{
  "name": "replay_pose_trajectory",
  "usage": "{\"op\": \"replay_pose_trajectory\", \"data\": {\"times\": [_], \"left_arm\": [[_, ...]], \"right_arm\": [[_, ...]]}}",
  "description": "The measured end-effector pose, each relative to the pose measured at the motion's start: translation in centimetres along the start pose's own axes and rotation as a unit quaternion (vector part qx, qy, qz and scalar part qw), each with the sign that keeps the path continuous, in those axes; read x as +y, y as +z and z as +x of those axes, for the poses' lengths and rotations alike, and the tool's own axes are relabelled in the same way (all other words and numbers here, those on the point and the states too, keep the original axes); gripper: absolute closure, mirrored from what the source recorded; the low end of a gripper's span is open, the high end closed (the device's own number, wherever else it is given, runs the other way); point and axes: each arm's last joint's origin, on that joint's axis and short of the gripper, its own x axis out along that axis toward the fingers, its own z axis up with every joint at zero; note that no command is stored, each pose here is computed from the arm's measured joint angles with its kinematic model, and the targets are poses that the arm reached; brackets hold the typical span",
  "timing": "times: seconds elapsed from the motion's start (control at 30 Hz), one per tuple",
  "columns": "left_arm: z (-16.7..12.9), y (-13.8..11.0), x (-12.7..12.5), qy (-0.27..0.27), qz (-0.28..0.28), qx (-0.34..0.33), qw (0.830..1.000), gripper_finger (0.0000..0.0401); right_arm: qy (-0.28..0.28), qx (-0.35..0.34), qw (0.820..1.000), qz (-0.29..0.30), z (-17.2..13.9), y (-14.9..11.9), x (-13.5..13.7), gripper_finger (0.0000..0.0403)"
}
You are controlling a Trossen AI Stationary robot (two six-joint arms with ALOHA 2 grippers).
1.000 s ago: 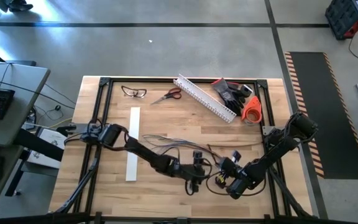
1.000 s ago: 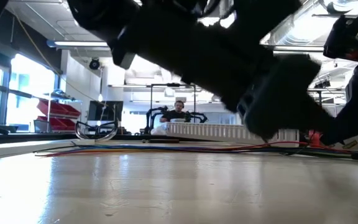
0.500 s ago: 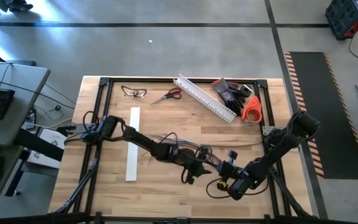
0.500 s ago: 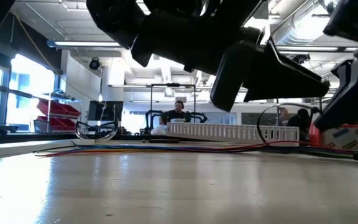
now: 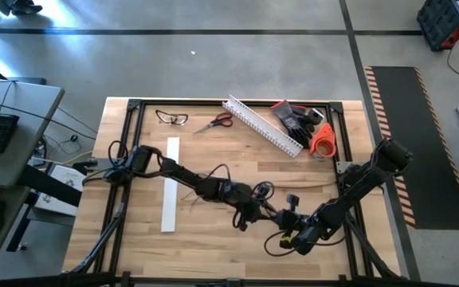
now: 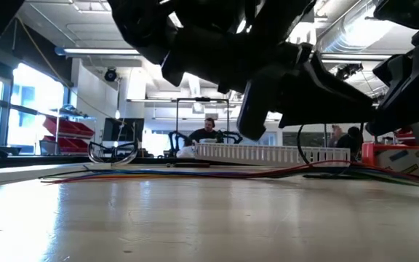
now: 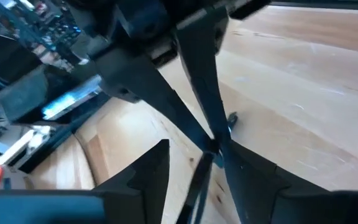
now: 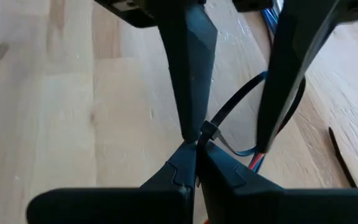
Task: Ziptie cables
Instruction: Wrap the bottom black zip tie on the cable wires
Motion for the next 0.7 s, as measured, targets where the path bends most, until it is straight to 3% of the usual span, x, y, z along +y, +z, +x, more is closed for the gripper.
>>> {"op": "replay_pose_trajectory", "data": {"times": [0.47, 0.6, 0.7], "left_arm": [[-0.06, -0.43, 0.28, -0.033, -0.018, -0.013, 0.999, 0.0364], [-0.05, -0.44, 0.27, -0.033, -0.023, -0.013, 0.999, 0.0368], [-0.06, -0.42, 0.29, -0.04, -0.018, -0.019, 0.999, 0.0348]], "right_arm": [[0.009, 0.007, 1.0, 0.002, 0.0, -0.03, 0.07, 0.0403], [0.01, 0.006, 1.0, 0.002, 0.0, -0.01, 0.09, 0.0403], [0.012, 0.004, 1.0, 0.004, -0.01, 0.03, 0.14, 0.0403]]}}
